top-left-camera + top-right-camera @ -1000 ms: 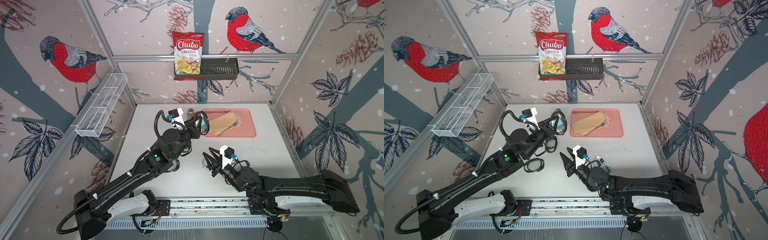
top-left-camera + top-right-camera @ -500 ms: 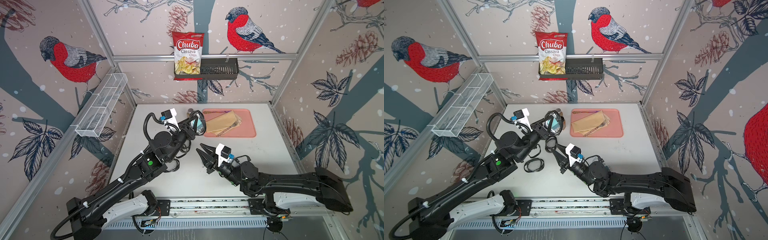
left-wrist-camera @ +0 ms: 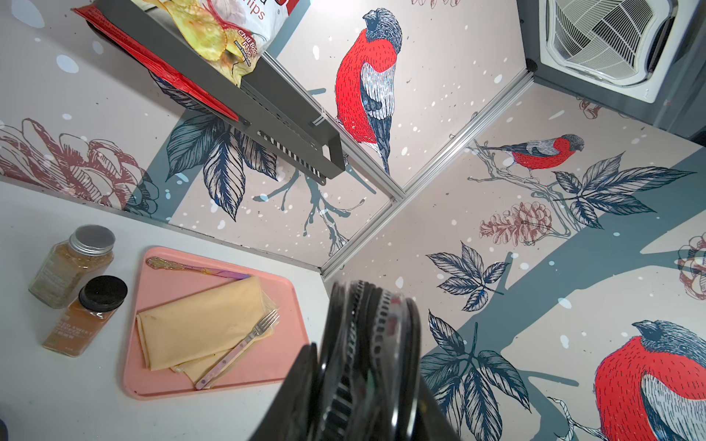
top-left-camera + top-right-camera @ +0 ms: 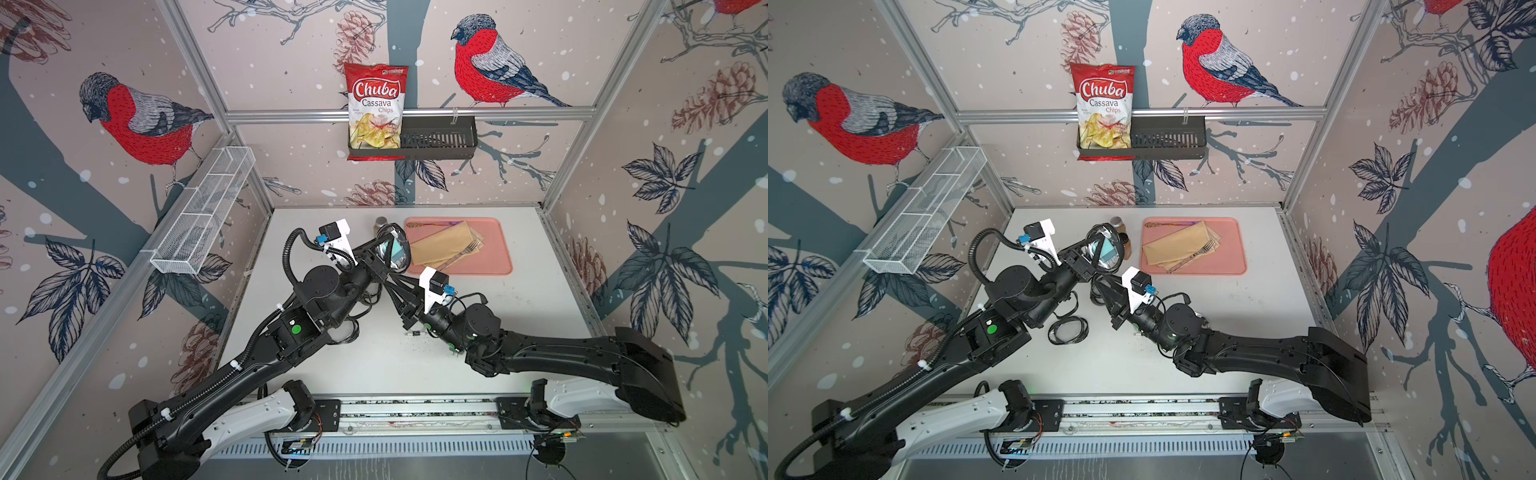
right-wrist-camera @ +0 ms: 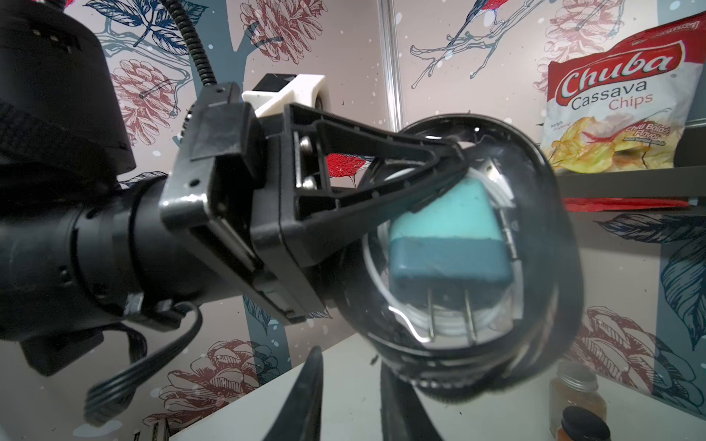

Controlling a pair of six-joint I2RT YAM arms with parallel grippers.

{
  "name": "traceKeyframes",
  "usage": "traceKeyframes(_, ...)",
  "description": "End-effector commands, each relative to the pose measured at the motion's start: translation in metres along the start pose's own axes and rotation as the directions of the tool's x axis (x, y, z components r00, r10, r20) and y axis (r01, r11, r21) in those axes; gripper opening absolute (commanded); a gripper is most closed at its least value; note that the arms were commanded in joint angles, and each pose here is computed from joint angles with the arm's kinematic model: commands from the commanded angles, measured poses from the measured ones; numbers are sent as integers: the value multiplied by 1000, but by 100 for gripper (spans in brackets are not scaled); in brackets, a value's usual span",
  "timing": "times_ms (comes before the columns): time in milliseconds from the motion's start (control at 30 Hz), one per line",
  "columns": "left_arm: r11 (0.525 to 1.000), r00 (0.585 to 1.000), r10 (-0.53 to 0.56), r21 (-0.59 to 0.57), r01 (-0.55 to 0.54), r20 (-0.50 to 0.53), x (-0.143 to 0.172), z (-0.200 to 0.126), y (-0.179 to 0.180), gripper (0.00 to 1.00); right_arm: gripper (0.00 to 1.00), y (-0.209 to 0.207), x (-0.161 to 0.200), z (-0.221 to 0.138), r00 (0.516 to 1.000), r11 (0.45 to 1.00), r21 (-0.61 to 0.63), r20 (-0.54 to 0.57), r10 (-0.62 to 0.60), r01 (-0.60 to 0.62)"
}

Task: Pack away charging kits
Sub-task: Zip the zipper on the storage bag.

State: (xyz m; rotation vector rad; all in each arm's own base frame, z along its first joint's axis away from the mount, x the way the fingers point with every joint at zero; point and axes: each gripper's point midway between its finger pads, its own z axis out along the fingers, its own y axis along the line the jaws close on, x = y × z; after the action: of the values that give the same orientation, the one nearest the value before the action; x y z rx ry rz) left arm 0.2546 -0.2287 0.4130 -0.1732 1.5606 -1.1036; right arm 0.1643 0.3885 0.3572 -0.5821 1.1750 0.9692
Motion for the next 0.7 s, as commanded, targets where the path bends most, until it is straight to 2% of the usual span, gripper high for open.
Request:
traceKeyframes(0, 999, 999, -32, 29, 31, 23, -7, -1, -8, 0, 27, 1, -2, 6, 1000, 1000, -4, 3, 20, -20)
traceKeyframes(433, 999, 998, -48, -12, 49, 45, -9, -4, 3, 0, 26, -15, 2, 3, 998, 995, 76, 5, 63, -63)
traceKeyframes(667, 998, 997, -57, -8, 58, 46, -10, -6, 2, 0, 27, -15, 3, 4, 998, 994, 79, 9, 70, -70)
